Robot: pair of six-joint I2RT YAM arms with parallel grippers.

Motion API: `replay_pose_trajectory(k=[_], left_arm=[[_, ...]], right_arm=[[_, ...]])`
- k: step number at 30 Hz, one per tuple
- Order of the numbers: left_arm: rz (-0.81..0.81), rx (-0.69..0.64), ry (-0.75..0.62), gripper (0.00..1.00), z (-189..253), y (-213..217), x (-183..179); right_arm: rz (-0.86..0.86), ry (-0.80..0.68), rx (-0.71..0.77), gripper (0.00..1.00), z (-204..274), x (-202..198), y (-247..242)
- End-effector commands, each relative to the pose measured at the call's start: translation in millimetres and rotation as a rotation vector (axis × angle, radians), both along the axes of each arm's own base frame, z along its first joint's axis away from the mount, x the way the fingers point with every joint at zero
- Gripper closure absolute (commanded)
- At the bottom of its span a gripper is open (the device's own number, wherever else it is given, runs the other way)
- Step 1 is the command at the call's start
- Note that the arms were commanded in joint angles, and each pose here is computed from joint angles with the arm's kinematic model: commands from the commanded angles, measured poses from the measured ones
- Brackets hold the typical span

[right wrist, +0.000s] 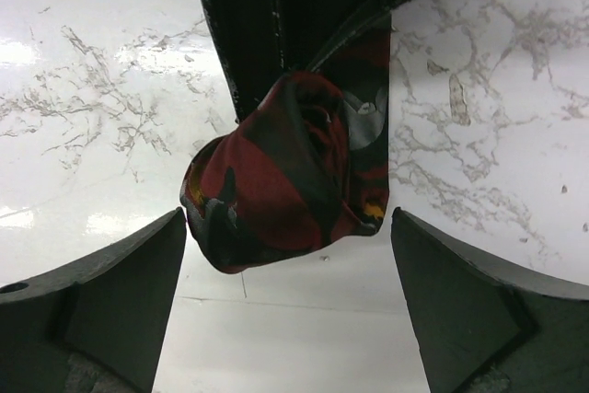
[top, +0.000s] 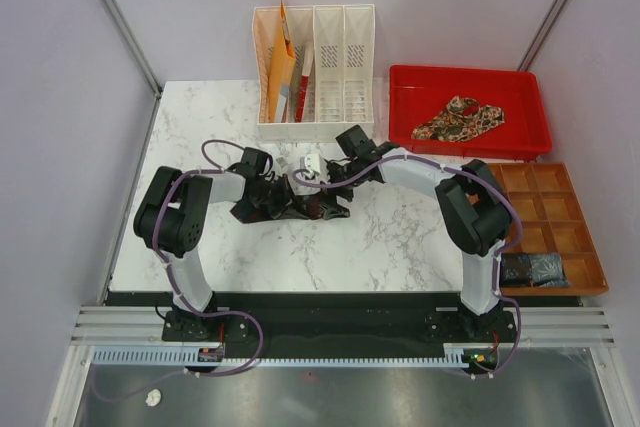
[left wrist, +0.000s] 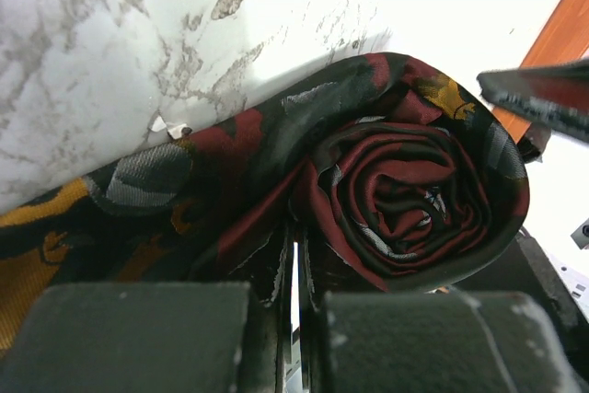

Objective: Roll the ties
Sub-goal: Roll the tie at the center of the board.

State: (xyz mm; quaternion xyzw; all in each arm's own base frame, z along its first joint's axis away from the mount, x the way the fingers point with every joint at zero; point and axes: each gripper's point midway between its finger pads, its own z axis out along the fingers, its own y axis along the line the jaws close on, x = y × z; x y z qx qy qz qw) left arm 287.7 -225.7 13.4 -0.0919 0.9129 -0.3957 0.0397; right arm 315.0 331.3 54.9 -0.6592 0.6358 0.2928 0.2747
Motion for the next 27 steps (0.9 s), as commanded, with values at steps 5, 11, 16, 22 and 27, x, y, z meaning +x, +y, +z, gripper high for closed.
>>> replay_pose_trajectory(k=[5,11,16,22,27], left_arm=[[-0.013,0.155,0.002,0.98,-28,23,-3],[-0.013,0.157,-0.002,0.98,-28,23,-3],[-0.008,0.155,0.004,0.98,-27,24,-5],[0.004,-0.034,-0.081,0.84,20,13,-7],[0.003,-0.125,-0.216,0.78,63,16,3]], right_arm=[[0.190,-0.196,0.073,0.02,22,4,29],[0.267,-0.233,0.061,0.08,12,-5,39],[0.241,-0.231,0.011,0.47,-2,3,35],[0.233,-0.223,-0.018,0.89,-8,-1,27],[0.241,-0.200,-0.007,1.00,-10,-8,23]])
